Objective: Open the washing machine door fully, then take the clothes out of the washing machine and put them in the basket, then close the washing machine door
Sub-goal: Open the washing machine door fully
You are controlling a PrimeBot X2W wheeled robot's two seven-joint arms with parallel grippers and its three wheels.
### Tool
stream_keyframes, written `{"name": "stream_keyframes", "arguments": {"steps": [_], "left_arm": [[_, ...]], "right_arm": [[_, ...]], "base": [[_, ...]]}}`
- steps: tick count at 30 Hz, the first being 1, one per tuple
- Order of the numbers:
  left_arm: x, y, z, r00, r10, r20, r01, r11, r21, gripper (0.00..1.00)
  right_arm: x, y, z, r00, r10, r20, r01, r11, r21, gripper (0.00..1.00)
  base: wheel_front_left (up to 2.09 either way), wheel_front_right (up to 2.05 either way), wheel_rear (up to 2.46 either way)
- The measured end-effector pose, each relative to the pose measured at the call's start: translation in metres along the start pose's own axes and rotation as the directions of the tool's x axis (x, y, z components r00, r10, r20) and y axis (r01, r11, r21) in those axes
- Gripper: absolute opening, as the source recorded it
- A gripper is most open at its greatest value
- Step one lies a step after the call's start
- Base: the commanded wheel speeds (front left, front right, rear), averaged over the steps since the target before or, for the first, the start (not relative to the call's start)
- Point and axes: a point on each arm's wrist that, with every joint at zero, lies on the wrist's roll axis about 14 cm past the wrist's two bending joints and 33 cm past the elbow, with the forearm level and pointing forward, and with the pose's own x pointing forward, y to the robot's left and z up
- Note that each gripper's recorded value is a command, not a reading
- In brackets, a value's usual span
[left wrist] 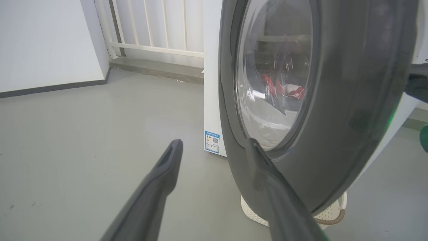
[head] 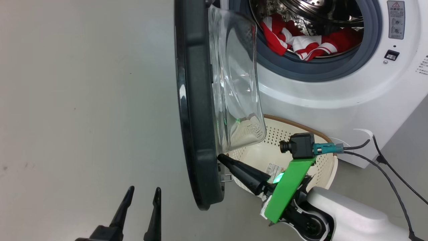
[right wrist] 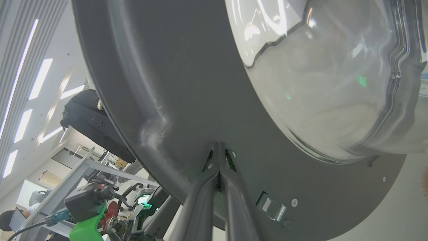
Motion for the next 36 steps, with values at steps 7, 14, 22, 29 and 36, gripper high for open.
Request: {"name": "stream_keyframes", "arguments": {"steps": [7, 14, 22, 29, 36], "left_arm": [[0.001, 0.001, 0.001, 1.0, 0.01, 0.002, -0.01, 1.0, 0.0, 1.0], [0.001, 0.002, 0.003, 1.0, 0.011, 0.01, -0.011, 1.0, -0.003, 1.0], [0.003, -0.003, 0.004, 1.0, -0.02, 0.016, 0.02, 1.0, -0.009, 1.0], [0.01, -0.009, 0.004, 0.999, -0.047, 0.017, 0.047, 0.999, -0.003, 1.0], [0.016, -0.016, 0.002, 0.997, -0.075, 0.013, 0.075, 0.997, 0.001, 1.0]], "right_arm": [[0.006, 0.001, -0.002, 1.0, 0.007, -0.003, -0.007, 1.0, -0.003, 0.0], [0.003, -0.003, 0.002, 1.0, -0.013, 0.019, 0.014, 1.0, -0.02, 0.0], [-0.021, -0.032, 0.005, 0.991, -0.115, 0.067, 0.117, 0.993, -0.028, 0.38], [-0.056, -0.068, 0.002, 0.964, -0.244, 0.106, 0.246, 0.969, -0.003, 1.0], [-0.099, -0.106, 0.013, 0.908, -0.379, 0.176, 0.39, 0.92, -0.028, 1.0]], "base": [[0.0, 0.0, 0.0], [0.0, 0.0, 0.0], [0.0, 0.0, 0.0], [0.0, 0.0, 0.0], [0.0, 0.0, 0.0]]}}
